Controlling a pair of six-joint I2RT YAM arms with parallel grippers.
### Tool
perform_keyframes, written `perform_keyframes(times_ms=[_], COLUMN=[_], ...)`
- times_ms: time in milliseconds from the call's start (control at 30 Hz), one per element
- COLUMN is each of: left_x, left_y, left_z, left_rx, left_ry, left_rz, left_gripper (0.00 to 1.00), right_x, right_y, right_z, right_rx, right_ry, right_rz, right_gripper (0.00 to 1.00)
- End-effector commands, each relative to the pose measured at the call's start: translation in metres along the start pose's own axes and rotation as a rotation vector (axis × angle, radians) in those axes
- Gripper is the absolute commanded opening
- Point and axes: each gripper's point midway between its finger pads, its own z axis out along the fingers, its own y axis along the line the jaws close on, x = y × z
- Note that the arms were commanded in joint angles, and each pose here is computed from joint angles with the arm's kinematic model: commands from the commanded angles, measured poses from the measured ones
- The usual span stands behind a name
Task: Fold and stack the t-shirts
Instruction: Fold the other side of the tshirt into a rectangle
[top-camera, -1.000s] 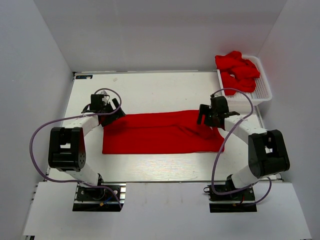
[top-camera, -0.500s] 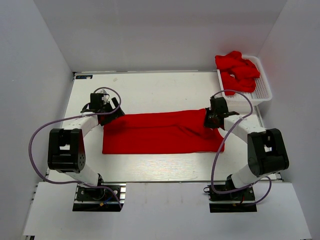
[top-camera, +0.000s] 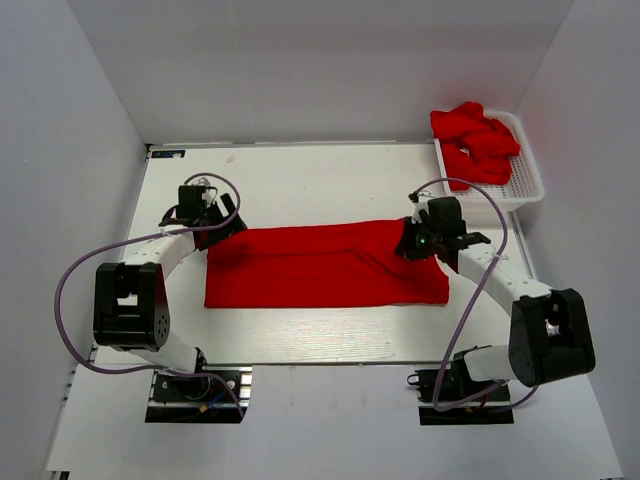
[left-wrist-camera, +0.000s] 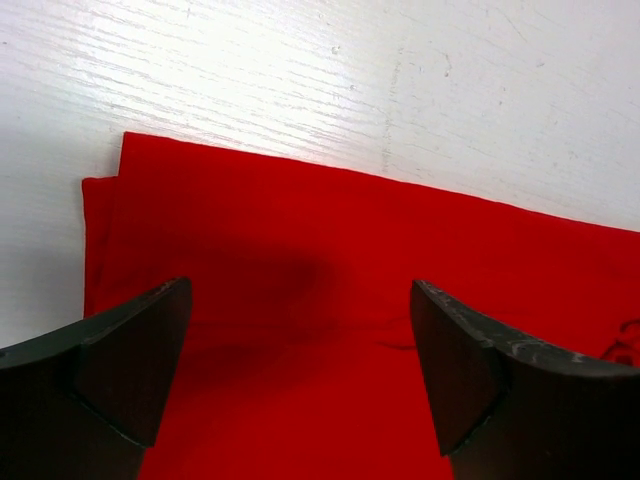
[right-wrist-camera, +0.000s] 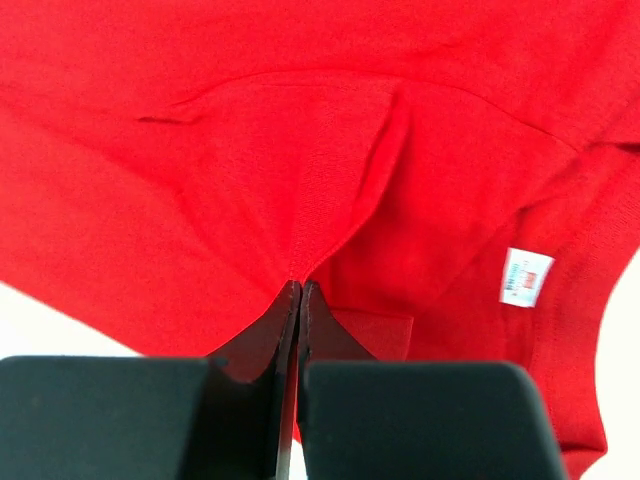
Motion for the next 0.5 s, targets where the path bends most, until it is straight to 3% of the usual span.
perform_keyframes(times_ms=[0, 200, 367, 400, 467], left_x=[-0.021, -0.016, -0.015, -0.013, -0.013], left_y=[-0.011, -0.008, -0.006, -0.005, -0.005], left_z=[-0.015, -0.016, -0.017, -0.018, -0.019], left_rx=[0.016, 0.013, 0.004, 0.004, 0.004], left_ry=[-0.065, -0.057, -0.061, -0.061, -0.061], left_rz=[0.02, 0.019, 0.018, 0.018, 0.018], left_gripper=[1.0, 1.0, 1.0, 1.0, 1.0], right_x=[0.006, 0.039, 0.065, 0.068, 0.077], right_y=[0.024, 0.061, 0.073, 0.075, 0.082], right_z=[-0.014, -0.028, -0.026, -0.026, -0.028], right_rx=[-0.118, -0.316, -0.382, -0.395, -0.434], right_ry=[-0.001, 0.063, 0.127, 0.137, 0.158], right_rz=[-0.096, -0.167, -0.192, -0.19, -0.208], right_gripper=[0.0, 0.0, 0.0, 0.05, 0.26])
